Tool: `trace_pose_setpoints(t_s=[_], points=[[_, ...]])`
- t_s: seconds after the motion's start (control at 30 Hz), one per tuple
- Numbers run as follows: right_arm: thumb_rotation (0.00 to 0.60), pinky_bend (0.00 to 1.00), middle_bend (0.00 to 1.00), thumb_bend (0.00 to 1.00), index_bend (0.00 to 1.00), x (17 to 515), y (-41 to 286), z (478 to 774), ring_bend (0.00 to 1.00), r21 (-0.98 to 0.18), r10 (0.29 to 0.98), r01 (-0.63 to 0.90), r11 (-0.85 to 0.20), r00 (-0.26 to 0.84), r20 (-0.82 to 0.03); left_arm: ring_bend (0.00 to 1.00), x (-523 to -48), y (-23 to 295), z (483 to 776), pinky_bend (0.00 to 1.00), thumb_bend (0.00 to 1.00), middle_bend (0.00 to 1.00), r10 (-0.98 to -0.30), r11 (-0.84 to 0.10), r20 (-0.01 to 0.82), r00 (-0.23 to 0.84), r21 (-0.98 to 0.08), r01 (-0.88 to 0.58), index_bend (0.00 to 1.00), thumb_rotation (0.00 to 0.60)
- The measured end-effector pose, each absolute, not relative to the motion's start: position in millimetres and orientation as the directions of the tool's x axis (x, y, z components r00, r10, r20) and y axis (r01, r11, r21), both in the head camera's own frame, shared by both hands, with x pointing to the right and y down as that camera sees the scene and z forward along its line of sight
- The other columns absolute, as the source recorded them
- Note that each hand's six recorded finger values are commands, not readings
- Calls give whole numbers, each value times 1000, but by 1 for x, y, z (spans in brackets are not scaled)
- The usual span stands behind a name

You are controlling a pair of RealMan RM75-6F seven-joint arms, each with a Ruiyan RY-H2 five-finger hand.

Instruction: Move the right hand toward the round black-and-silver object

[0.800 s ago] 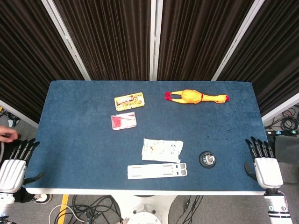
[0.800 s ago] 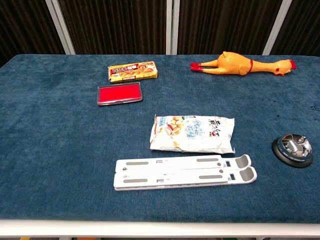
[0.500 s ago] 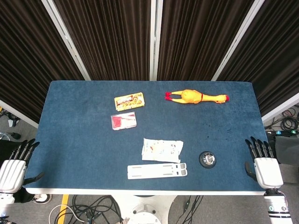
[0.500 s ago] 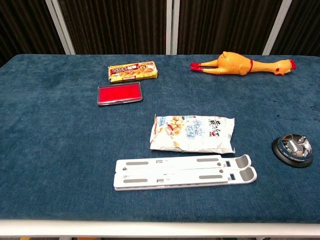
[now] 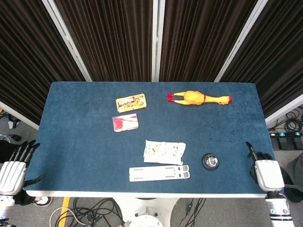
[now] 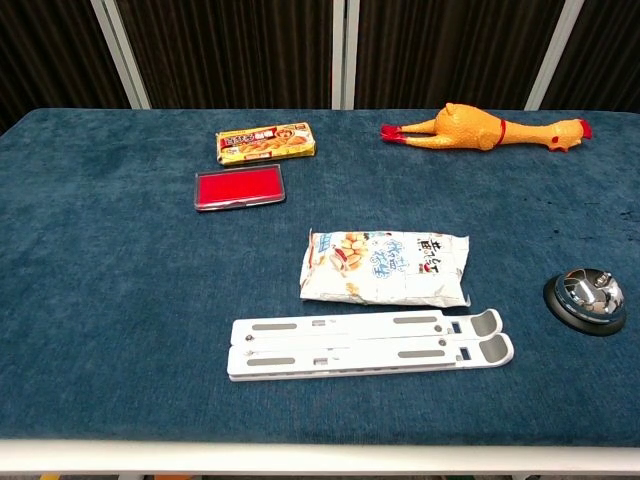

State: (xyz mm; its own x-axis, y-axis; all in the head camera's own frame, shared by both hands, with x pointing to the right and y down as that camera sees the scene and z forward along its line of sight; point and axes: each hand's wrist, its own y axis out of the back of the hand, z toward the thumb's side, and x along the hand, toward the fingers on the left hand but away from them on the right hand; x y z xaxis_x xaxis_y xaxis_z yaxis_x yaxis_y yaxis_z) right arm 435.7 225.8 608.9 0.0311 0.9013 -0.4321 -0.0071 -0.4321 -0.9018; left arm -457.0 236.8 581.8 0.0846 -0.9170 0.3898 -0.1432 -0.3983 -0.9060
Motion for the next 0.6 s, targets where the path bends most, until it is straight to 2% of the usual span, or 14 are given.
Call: trace_pose_setpoints(t_s=[0.1, 0.37, 0.6], points=[[600, 713, 919, 1000, 0, 431, 234, 615, 850, -886, 885, -35, -462, 56, -463, 0, -459, 239, 582, 138, 117, 31, -917, -398, 390, 80, -906, -141, 111, 600], [600, 713, 919, 1000, 0, 415, 257, 641, 851, -834, 826, -74, -547, 113, -552, 0, -460, 239, 587, 138, 116, 31, -915, -404, 396, 78, -904, -141, 111, 600], [600, 713, 919, 1000, 0, 395, 265, 658, 851, -802, 784, -112, -586, 170, -597, 0, -463, 240, 586, 138, 117, 31, -915, -404, 398, 72, -903, -144, 111, 600]])
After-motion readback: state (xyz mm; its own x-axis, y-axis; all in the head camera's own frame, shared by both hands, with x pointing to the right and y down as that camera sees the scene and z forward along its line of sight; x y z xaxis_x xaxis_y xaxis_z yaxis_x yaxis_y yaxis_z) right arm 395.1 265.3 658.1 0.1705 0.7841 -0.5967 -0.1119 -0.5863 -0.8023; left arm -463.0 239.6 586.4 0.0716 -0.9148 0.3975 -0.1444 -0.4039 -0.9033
